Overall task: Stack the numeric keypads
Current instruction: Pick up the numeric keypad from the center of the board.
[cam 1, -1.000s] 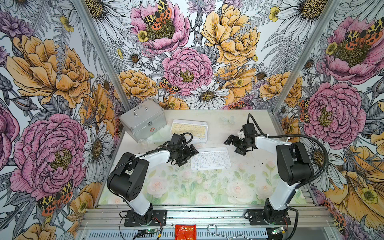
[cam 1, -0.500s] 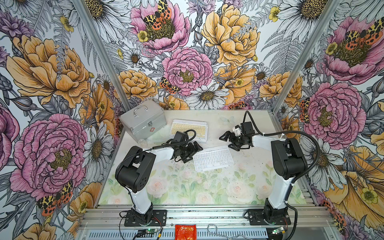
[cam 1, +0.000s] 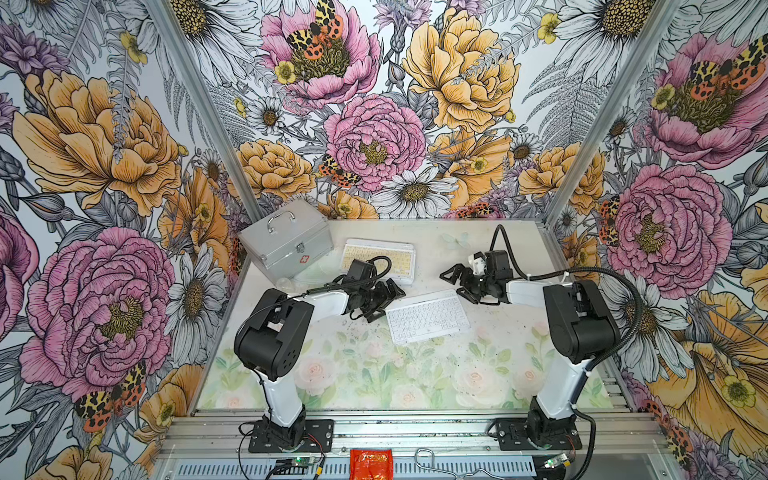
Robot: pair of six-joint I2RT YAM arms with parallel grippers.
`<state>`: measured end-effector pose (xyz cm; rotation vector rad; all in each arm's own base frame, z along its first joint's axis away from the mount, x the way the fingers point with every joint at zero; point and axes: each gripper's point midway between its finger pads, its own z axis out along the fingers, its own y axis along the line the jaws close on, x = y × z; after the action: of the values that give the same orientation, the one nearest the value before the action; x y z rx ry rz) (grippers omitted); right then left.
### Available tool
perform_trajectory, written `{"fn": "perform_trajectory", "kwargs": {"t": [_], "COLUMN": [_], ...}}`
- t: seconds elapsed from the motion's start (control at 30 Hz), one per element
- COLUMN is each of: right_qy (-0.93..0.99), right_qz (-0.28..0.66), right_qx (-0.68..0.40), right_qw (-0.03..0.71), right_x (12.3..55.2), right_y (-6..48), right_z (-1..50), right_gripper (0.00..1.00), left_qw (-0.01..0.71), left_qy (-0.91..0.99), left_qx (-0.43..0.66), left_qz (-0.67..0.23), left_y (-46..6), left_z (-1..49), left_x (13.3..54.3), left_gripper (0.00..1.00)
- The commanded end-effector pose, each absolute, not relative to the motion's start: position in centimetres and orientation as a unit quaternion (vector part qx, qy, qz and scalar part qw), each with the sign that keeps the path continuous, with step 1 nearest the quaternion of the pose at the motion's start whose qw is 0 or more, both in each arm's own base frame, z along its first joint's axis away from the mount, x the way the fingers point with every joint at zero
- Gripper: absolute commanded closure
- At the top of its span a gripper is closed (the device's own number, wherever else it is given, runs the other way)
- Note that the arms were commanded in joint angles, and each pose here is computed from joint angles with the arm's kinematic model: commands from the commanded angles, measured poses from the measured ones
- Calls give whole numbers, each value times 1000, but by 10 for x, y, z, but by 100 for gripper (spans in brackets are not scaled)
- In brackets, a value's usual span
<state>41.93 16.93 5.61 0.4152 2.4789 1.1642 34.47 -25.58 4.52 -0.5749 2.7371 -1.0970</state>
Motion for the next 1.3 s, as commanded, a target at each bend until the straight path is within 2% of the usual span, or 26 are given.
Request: {"fn": "perform_trajectory", "kwargs": {"t": [0.0,0.47,0.87,1.07,1.27], "right_qy": [871,858,878,875,857], "right_qz": [456,480,435,449,484], "right_qx": [133,130,131,125,93], "right_qw": [126,130,150,134,153], "right_x": [390,387,409,397,387], "right_y": [200,209,173,183,195], "right_z": [55,66,62,53,76], "right_gripper": [0,0,0,0,0], "left_qw": [48,50,49,49,44], "left_qy": [915,912,912,912,912], "left_qx": [-194,-207,-209,-209,-209], "left_qz": [-352,-351,-350,-350,-349], "left_y": [-259,-248,-247,-249,-252], "left_z": [20,18,18,17,14], "left_x": [341,346,346,348,349], "left_gripper": [1,1,1,1,1]}}
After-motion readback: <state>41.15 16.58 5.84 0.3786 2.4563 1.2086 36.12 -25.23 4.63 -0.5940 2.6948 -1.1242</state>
